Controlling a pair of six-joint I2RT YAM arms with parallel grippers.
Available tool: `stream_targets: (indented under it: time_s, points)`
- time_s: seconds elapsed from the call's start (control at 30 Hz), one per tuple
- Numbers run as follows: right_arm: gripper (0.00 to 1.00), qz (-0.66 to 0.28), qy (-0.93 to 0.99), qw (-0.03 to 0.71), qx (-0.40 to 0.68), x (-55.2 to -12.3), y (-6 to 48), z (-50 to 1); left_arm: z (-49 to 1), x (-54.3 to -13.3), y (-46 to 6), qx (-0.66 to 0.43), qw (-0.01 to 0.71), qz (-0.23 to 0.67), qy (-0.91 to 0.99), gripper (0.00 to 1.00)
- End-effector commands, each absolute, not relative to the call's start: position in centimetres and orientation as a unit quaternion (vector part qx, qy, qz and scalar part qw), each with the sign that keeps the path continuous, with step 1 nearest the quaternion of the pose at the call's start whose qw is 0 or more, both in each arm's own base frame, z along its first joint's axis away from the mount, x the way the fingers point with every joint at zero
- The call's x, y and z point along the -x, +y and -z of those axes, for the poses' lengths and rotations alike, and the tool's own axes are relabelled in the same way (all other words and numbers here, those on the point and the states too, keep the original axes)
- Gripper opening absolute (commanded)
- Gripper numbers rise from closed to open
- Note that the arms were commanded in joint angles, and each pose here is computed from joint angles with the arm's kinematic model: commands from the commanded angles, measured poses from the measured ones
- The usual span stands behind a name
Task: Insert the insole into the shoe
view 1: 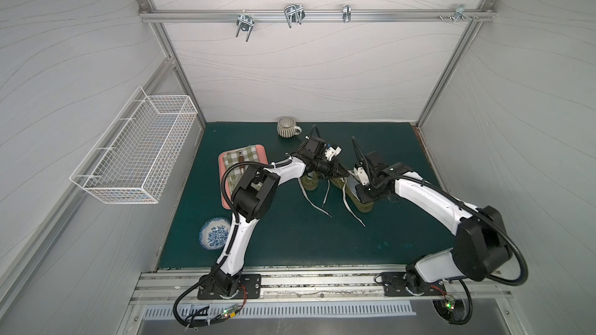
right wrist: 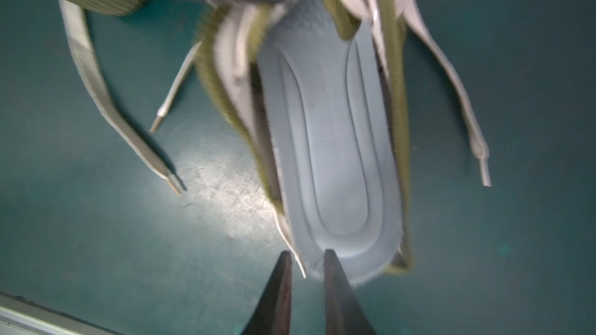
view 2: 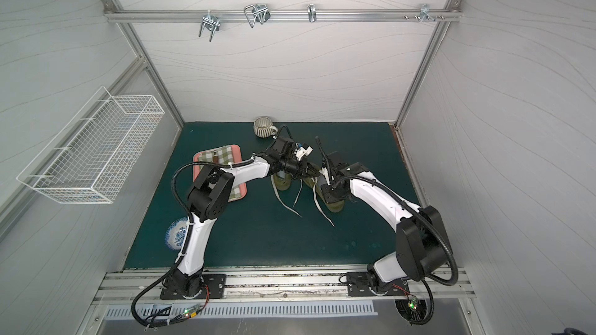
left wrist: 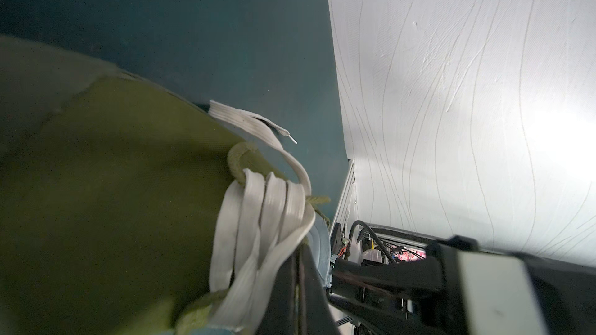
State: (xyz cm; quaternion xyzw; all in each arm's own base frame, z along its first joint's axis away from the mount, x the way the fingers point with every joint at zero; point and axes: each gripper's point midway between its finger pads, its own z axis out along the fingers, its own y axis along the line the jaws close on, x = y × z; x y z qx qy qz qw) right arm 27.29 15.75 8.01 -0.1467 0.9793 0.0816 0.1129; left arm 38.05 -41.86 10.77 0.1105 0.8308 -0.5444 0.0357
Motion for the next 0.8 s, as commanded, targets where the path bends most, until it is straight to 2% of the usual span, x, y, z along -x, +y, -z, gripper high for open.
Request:
stream_targets:
  time_s: [0.0, 0.17, 0.37, 0.5, 0.67, 0.77]
  points:
    - [0.12, -0.118, 0.989, 0.055, 0.072, -28.7, 15.9, -3.6, -12.8, -38.3, -42.2, -0.125, 0.057, 0.556, 0.82, 0.0]
    - [0.13, -0.091, 0.982, 0.125, 0.112, -29.3, 16.7, -8.8, -13.3, -38.2, -42.2, -0.122, 0.06, 0.561, 0.816, 0.0]
    - [0.13, -0.074, 0.977, 0.164, 0.118, -28.5, 15.9, -13.0, -13.7, -38.0, -42.0, -0.127, 0.061, 0.56, 0.817, 0.0]
    - [0.15, -0.059, 0.981, 0.157, 0.099, -28.8, 15.6, -10.6, -13.6, -37.9, -42.0, -0.126, 0.059, 0.559, 0.818, 0.0]
    - [0.13, -0.026, 0.991, 0.092, 0.09, -28.5, 15.3, -3.9, -13.5, -37.8, -41.8, -0.124, 0.06, 0.554, 0.821, 0.0]
    - [0.13, -0.013, 0.989, 0.104, 0.1, -28.5, 15.7, -4.9, -13.1, -37.7, -41.7, -0.122, 0.057, 0.552, 0.823, 0.0]
